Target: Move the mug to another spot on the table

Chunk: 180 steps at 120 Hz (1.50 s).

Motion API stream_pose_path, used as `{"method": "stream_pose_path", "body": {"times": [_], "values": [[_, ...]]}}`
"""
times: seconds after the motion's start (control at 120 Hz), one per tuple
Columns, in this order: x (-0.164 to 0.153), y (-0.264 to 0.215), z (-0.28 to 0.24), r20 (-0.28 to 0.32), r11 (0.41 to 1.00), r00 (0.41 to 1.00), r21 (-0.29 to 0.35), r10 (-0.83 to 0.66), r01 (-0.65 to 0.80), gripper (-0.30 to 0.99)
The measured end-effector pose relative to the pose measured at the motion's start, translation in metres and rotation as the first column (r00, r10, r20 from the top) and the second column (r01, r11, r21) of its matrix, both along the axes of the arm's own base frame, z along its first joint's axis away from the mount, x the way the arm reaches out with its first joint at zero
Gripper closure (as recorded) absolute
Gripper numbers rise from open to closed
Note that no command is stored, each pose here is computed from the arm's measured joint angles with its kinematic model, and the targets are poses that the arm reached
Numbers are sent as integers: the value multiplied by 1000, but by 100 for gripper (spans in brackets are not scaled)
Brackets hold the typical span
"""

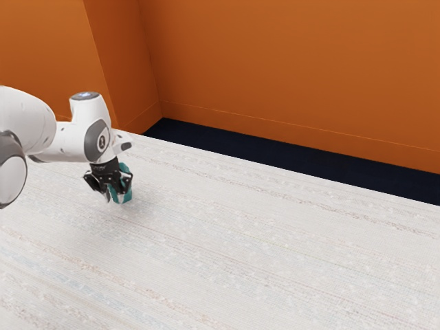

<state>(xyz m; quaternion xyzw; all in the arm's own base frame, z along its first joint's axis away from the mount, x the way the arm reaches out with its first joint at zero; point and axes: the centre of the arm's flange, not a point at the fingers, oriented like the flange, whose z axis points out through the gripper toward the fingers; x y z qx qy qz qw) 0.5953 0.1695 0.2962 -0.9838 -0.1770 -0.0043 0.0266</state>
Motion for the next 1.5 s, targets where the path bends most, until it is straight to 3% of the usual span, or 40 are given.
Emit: {"method": "stream_pose_path", "body": {"times": [0.2, 0.367, 0.583, 1.05, 1.267, 1.5], "values": [[11, 0, 1, 38, 1000, 999, 0, -13, 13, 55], [13, 0, 0, 52, 1000, 999, -9, -17, 17, 34], [14, 0, 2, 79, 1000, 997, -21, -10, 12, 59], [17, -5, 45, 157, 999, 987, -9, -31, 33, 73], [-8, -56, 66, 180, 991, 978, -63, -105, 117, 74], [-59, -139, 34, 120, 965, 971, -137, -206, 222, 74]]}}
